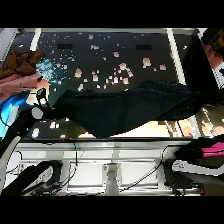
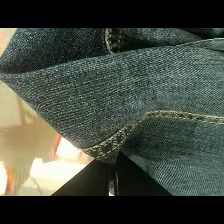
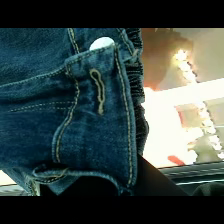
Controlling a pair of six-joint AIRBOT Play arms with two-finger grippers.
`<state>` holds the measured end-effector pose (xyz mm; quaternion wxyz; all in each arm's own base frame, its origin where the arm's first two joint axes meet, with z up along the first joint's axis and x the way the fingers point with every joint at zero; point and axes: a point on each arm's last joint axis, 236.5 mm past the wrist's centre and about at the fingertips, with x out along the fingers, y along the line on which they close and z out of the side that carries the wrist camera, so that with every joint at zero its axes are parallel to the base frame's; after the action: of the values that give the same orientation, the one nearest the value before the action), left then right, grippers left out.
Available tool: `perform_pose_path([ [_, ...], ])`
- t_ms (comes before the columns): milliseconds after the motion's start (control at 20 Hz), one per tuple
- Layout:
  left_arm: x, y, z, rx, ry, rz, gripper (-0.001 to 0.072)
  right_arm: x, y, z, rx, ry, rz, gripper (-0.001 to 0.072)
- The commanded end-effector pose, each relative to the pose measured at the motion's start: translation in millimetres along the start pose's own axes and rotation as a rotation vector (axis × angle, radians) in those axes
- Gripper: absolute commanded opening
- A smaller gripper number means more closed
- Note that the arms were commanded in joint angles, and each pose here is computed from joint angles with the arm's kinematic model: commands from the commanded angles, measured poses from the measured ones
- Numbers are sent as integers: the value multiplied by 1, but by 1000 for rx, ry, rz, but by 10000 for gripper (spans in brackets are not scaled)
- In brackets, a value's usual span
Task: Fold the clothes and pants, and hang the long-sleeved shirts on hangers.
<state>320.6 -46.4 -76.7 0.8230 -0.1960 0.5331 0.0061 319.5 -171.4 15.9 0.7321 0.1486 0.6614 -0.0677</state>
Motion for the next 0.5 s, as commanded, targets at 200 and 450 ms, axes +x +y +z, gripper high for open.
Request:
perform_pose_path([
  [200,-127,-67,61,177,-190,-127,33,0,-1,3,0,-11,-4,30],
  [450,-251,-97,88,295,-420,-148,31,-1,2,3,2,-15,11,30],
])
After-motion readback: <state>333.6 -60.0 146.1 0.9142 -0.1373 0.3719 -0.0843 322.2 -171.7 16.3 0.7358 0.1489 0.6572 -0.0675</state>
